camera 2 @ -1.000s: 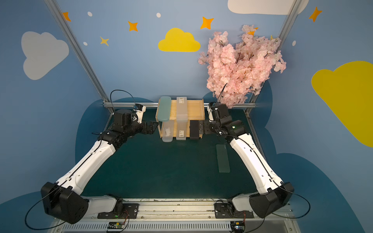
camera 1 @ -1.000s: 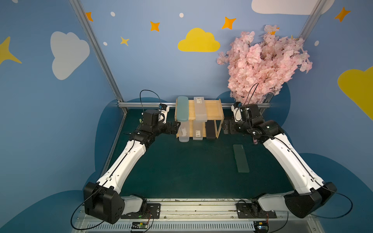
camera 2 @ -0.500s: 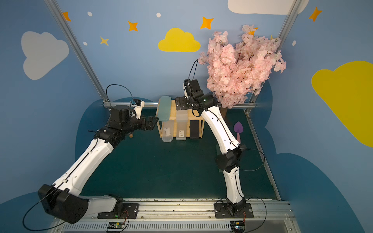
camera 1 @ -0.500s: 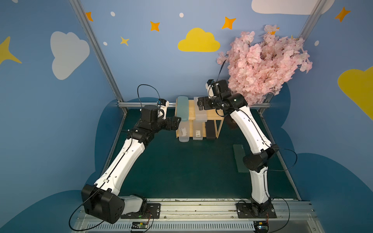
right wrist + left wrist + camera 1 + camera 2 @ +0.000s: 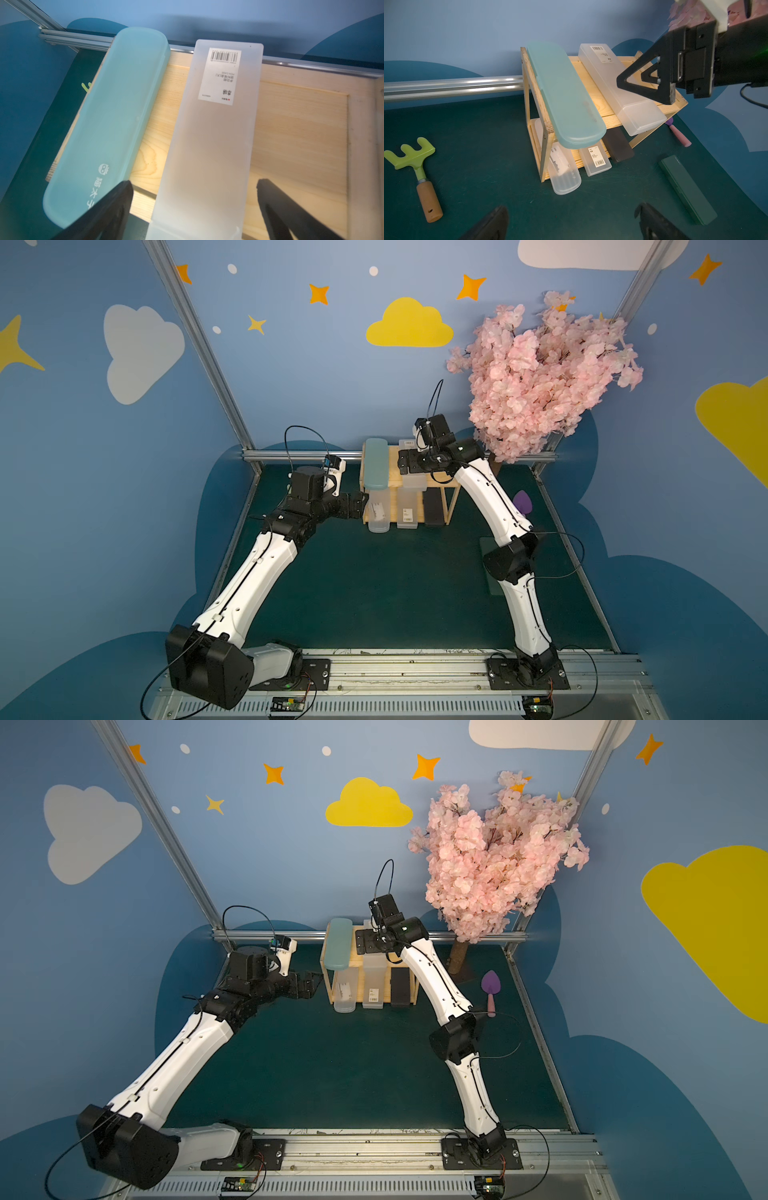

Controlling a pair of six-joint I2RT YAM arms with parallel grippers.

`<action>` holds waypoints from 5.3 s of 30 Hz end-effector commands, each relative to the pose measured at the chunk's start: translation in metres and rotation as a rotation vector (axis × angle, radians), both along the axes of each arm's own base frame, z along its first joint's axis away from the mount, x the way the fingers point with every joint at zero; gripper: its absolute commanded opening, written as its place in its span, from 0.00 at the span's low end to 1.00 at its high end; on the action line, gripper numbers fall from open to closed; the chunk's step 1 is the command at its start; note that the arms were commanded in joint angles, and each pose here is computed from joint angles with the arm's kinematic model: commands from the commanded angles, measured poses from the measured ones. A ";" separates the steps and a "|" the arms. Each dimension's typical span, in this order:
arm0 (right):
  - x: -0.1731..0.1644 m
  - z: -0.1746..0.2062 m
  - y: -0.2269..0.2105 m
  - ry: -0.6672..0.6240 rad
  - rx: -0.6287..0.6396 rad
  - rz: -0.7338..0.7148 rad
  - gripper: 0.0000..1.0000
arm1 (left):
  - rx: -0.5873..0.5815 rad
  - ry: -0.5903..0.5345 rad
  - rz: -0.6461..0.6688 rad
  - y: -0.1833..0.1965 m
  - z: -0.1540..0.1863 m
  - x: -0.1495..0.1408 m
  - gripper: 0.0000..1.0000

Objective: Remove the pencil cases from the shelf
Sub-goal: Pick up the pencil case from the shelf, then place the pencil case at the center of the board.

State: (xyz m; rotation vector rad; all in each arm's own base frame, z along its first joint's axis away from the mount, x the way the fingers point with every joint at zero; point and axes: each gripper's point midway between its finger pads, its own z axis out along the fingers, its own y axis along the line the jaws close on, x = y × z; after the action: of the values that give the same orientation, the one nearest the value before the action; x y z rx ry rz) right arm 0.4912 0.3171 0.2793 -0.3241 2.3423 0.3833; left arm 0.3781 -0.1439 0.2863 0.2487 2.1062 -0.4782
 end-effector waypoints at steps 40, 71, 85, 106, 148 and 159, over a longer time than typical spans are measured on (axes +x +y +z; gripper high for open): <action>-0.019 0.058 -0.031 -0.116 -0.045 -0.096 0.66 | -0.019 -0.020 0.017 0.018 0.004 -0.011 1.00; -0.288 -0.136 -0.167 0.266 -0.024 -0.315 0.68 | -0.100 -0.002 -0.032 -0.004 0.002 -0.031 1.00; -0.275 -0.222 -0.158 0.488 -0.175 -0.346 0.70 | -0.066 0.030 -0.016 -0.002 -0.019 -0.028 1.00; -0.249 -0.270 -0.161 0.622 -0.219 -0.260 0.70 | -0.039 0.051 -0.008 -0.001 -0.031 -0.020 1.00; -0.228 -0.203 -0.167 0.512 -0.267 -0.184 0.98 | -0.019 0.010 -0.026 -0.004 0.003 -0.016 1.00; -0.213 -0.021 -0.208 -0.058 -0.101 -0.292 0.98 | 0.072 0.086 -0.016 -0.026 0.069 0.052 1.00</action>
State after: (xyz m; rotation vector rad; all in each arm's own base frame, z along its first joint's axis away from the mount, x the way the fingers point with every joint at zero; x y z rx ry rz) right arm 0.2788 0.1297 0.2328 -0.0594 2.4222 0.1788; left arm 0.4268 -0.1687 0.3785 0.2748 2.0702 -0.4829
